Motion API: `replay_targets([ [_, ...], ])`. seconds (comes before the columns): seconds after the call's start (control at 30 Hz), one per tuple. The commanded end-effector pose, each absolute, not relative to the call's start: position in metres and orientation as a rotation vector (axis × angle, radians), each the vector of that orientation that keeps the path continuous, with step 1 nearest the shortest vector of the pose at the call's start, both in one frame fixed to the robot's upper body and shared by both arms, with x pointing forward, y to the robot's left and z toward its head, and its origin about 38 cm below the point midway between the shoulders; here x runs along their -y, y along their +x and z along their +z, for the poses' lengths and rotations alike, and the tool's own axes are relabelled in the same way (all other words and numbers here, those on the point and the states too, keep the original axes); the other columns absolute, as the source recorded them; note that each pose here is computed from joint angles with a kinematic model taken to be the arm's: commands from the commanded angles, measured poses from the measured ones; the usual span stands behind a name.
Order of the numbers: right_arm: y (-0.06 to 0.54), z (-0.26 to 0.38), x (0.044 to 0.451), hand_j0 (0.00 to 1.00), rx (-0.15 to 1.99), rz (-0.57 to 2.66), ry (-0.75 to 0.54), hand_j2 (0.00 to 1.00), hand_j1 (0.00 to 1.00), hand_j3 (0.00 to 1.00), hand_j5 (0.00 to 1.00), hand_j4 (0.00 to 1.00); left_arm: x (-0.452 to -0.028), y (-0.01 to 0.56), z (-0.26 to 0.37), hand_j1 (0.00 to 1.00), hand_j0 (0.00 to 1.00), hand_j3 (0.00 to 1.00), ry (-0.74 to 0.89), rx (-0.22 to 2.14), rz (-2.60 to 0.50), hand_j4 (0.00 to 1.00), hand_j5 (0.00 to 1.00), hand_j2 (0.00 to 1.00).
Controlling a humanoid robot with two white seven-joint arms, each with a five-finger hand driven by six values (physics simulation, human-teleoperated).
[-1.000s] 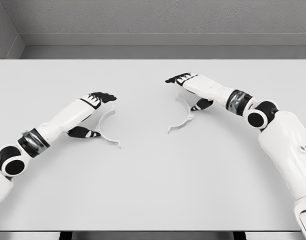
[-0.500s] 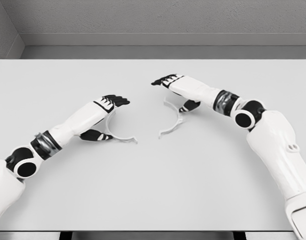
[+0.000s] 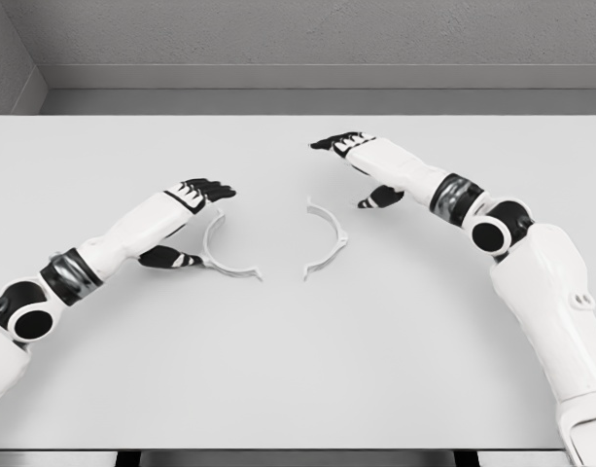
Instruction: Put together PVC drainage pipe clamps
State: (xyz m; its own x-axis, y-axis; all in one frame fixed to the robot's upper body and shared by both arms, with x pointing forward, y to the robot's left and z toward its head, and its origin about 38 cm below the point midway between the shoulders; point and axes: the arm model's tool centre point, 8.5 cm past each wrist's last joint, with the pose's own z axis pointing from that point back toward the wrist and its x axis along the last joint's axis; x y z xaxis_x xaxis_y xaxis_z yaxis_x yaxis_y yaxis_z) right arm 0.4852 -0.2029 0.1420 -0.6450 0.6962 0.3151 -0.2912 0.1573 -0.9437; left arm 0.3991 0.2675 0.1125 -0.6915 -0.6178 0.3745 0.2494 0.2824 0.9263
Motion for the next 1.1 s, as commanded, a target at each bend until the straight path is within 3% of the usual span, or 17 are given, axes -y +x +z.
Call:
replay_targets([
  [0.0,0.485,0.19,0.229,1.0,1.763,1.532,-0.514,1.0,1.0,1.0,1.0,1.0,-0.271,0.4,0.111,1.0,1.0,1.0,0.335,1.812,-1.492,1.0,1.0,1.0],
  [0.17,0.439,0.192,0.248,1.0,1.792,1.573,-0.485,1.0,1.0,1.0,1.0,1.0,-0.272,0.4,0.112,1.0,1.0,1.0,0.337,1.812,-1.492,1.0,1.0,1.0],
  [0.33,0.416,0.17,0.242,1.0,1.786,1.62,-0.423,1.0,1.0,1.0,1.0,1.0,-0.276,0.403,0.106,1.0,1.0,1.0,0.341,1.789,-1.488,1.0,1.0,1.0],
  [1.07,0.432,0.123,0.197,1.0,1.713,1.631,-0.251,1.0,1.0,1.0,1.0,1.0,-0.256,0.404,0.103,1.0,1.0,1.0,0.302,1.821,-1.466,1.0,1.0,1.0],
])
